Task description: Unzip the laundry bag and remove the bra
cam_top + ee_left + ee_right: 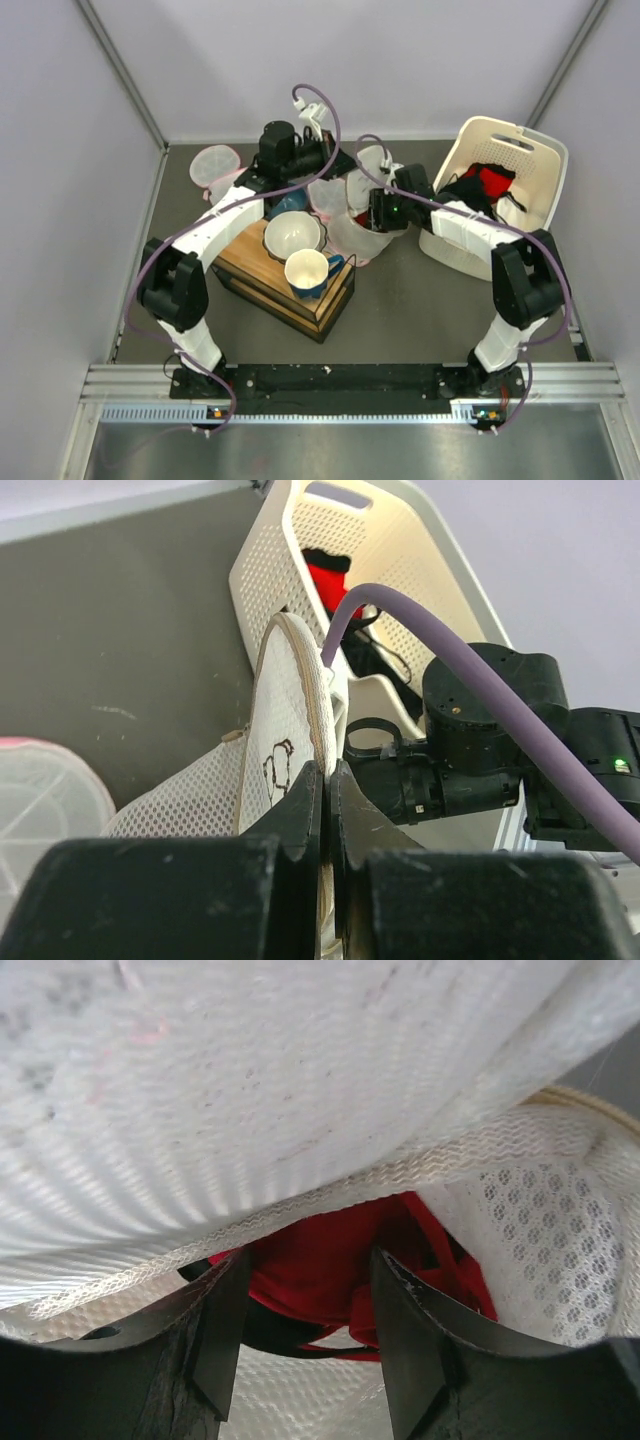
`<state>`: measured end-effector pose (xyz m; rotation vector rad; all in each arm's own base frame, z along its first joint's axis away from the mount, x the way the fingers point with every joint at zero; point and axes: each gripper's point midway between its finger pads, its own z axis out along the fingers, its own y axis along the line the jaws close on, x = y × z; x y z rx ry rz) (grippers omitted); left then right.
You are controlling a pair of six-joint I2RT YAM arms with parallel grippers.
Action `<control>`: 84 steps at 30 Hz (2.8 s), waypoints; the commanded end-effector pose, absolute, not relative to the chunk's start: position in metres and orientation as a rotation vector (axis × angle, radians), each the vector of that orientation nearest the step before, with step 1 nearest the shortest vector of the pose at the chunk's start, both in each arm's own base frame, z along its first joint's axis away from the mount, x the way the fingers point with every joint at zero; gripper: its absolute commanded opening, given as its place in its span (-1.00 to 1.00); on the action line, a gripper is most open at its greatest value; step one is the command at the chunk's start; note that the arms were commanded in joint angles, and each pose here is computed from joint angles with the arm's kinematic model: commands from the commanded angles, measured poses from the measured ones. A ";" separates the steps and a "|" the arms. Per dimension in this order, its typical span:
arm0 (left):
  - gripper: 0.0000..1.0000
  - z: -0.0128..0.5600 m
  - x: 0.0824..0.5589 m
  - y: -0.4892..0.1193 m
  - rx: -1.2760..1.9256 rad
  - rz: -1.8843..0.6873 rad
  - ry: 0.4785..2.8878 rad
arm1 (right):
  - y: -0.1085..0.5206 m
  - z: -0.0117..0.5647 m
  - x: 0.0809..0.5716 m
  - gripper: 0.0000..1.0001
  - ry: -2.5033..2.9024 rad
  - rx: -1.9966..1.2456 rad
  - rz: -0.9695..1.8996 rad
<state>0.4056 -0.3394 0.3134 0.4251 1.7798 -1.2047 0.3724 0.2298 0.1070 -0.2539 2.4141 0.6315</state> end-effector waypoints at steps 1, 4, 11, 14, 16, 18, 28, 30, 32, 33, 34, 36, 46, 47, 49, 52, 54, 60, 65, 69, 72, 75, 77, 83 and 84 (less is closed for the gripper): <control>-1.00 0.308 0.413 -0.340 0.437 -1.224 1.737 | 0.243 0.104 0.385 0.05 2.407 -0.263 0.612; -1.00 0.302 0.416 -0.339 0.428 -1.210 1.752 | 0.243 0.088 0.387 0.11 2.439 -0.258 0.583; -1.00 0.299 0.423 -0.332 0.395 -1.177 1.760 | 0.247 0.083 0.389 -0.66 2.444 -0.279 0.593; -1.00 0.299 0.425 -0.328 0.375 -1.173 1.760 | 0.246 0.099 0.385 -1.00 2.408 -0.295 0.608; -1.00 0.298 0.428 -0.321 0.360 -1.167 1.756 | 0.244 0.106 0.380 -1.00 2.391 -0.309 0.613; -1.00 0.295 0.431 -0.315 0.341 -1.161 1.761 | 0.243 0.131 0.373 -1.00 2.335 -0.326 0.642; -1.00 0.279 0.428 -0.310 0.327 -1.176 1.790 | 0.236 0.239 0.349 -1.00 2.063 -0.347 0.723; -1.00 0.279 0.427 -0.311 0.338 -1.184 1.780 | 0.236 0.247 0.348 -1.00 2.037 -0.338 0.731; -1.00 0.279 0.424 -0.310 0.344 -1.189 1.777 | 0.233 0.256 0.347 -1.00 2.008 -0.314 0.732; -1.00 0.279 0.424 -0.310 0.343 -1.186 1.775 | 0.231 0.260 0.348 -1.00 1.986 -0.302 0.727; -1.00 0.279 0.423 -0.309 0.345 -1.184 1.778 | 0.230 0.262 0.347 -1.00 1.975 -0.292 0.730; -1.00 0.277 0.424 -0.308 0.350 -1.168 1.784 | 0.227 0.273 0.345 -1.00 1.942 -0.281 0.731; -1.00 0.278 0.422 -0.307 0.364 -1.153 1.794 | 0.208 0.375 0.331 -1.00 1.675 -0.236 0.713; -1.00 0.278 0.423 -0.307 0.365 -1.152 1.793 | 0.206 0.384 0.331 -1.00 1.652 -0.230 0.706; -1.00 0.279 0.422 -0.307 0.368 -1.157 1.790 | 0.199 0.400 0.331 -1.00 1.611 -0.209 0.680; -1.00 0.282 0.421 -0.307 0.362 -1.161 1.787 | 0.190 0.418 0.333 -1.00 1.562 -0.179 0.641; -1.00 0.281 0.420 -0.306 0.355 -1.160 1.796 | 0.184 0.430 0.336 -1.00 1.531 -0.155 0.619; -1.00 0.276 0.416 -0.305 0.364 -1.158 1.815 | 0.162 0.471 0.343 -1.00 1.448 -0.099 0.600; -1.00 0.272 0.413 -0.305 0.357 -1.171 1.826 | 0.145 0.508 0.340 -1.00 1.363 -0.060 0.596; -1.00 0.272 0.411 -0.305 0.357 -1.176 1.825 | 0.131 0.525 0.338 -1.00 1.322 -0.019 0.563; -1.00 0.272 0.410 -0.305 0.363 -1.178 1.823 | 0.122 0.533 0.337 -1.00 1.297 0.004 0.541; -1.00 0.271 0.409 -0.304 0.363 -1.180 1.826 | 0.111 0.536 0.338 -1.00 1.285 0.041 0.523; -1.00 0.270 0.407 -0.304 0.360 -1.184 1.829 | 0.110 0.537 0.338 -1.00 1.283 0.044 0.532; -1.00 0.271 0.404 -0.302 0.360 -1.182 1.820 | 0.088 0.544 0.336 -1.00 1.254 0.096 0.442; -1.00 0.270 0.404 -0.302 0.358 -1.178 1.822 | 0.083 0.546 0.336 -1.00 1.247 0.111 0.430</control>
